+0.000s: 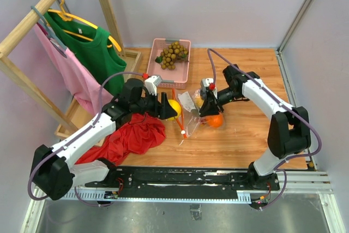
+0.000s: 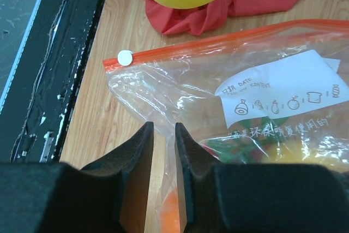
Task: Open the zip-top bag and remove the fake food
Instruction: Pick up the fake fruit from the zipper food storage bag, then place the fake fruit in the bin.
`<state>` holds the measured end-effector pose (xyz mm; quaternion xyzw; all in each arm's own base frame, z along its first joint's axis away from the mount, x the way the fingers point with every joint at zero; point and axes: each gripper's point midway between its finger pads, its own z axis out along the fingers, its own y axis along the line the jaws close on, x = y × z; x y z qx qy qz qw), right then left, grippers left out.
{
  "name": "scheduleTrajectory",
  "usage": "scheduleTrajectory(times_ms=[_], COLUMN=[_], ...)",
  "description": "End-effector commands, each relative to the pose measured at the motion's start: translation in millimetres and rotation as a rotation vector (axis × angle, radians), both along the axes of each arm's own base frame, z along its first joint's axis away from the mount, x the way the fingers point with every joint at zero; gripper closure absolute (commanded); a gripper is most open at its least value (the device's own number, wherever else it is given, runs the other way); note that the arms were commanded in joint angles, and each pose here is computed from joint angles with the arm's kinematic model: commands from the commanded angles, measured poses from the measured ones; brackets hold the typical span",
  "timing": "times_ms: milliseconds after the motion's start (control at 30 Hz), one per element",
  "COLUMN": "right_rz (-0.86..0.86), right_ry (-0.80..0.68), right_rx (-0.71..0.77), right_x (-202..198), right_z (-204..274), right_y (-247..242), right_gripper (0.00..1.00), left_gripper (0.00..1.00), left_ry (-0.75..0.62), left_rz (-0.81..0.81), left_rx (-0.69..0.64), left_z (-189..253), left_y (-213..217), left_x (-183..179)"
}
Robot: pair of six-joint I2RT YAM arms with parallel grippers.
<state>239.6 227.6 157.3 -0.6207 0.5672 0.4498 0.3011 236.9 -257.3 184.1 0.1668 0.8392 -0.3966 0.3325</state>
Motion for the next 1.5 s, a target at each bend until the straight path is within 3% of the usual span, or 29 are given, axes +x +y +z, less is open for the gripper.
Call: scheduleTrajectory(times_ms=[0,333,567,833,1467], right_rz=[-0.015,-0.146,-0.357,-0.461,-0.495], right_ry=[-0.029,-0.052,-0.032,-0.006,0.012], right_rx=[0.088,0.08,0.027,0.017,0.001], right_x=[4,34,66,80,86], right_z=[37,67,77,77,68], right_y=[2,1,-6,-15,-21], right_gripper=[0.76,0.76,0.76,0.76,0.76], left_gripper=[0.91,0.93,0.93,0.93,0.98], left_ry=[-0.1,-0.267,-0.327,-0.354,-0.298], left_rz=[0.07,0.224,0.31,0.392,0.522], left_rx=[-0.049,-0.083,0.001,0.112,0.373], left_z=[40,82,81,65,5], left_y=[-1,-5,-6,-5,-7], left_x=[23,80,124,166,245])
